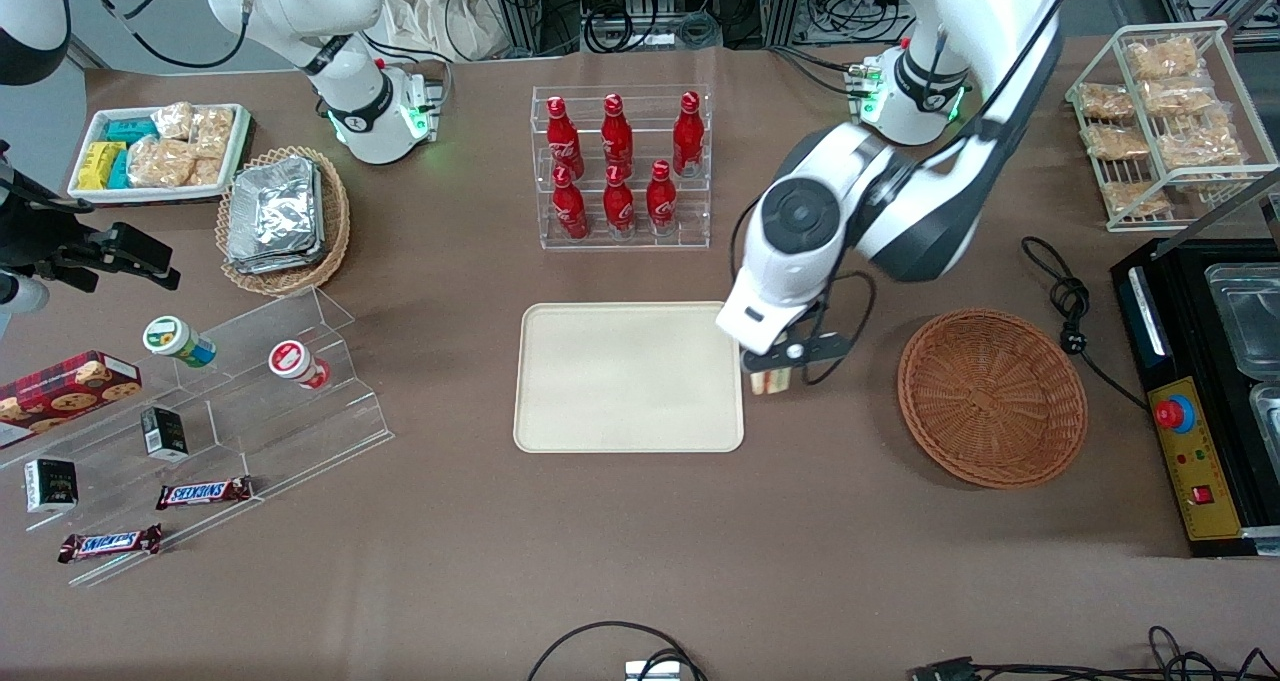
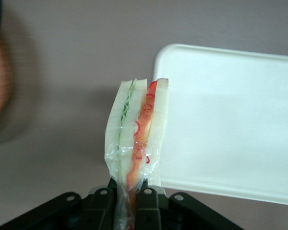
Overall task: Place sandwich from basket to tray
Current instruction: 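Lift the sandwich and carry it with the left gripper to the tray, then lower the sandwich onto the tray and open the left gripper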
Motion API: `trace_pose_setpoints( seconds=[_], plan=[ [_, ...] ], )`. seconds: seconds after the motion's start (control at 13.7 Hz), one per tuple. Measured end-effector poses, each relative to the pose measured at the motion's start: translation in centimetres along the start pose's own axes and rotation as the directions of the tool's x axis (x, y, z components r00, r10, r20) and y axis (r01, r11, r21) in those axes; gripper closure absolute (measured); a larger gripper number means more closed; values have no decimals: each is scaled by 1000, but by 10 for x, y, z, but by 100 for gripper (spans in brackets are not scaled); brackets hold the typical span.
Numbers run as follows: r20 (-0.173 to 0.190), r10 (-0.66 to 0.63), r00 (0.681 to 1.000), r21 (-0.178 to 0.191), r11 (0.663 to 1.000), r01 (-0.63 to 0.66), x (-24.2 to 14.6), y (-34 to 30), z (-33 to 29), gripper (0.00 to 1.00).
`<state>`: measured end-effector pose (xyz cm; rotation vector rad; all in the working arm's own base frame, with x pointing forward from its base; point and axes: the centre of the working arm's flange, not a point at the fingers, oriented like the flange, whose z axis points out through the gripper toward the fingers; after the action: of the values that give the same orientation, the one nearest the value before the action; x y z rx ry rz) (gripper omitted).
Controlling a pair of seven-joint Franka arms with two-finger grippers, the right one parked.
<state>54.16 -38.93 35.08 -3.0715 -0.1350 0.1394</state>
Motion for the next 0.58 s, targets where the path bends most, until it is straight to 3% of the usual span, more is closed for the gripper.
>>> trace_pose_setpoints(
  seconds=[0.29, 0.58],
  plan=[
    [-13, 48, 999, 55, 997, -48, 2, 51, 82, 84],
    [-25, 47, 999, 31, 998, -46, 12, 59, 94, 84]
  ],
)
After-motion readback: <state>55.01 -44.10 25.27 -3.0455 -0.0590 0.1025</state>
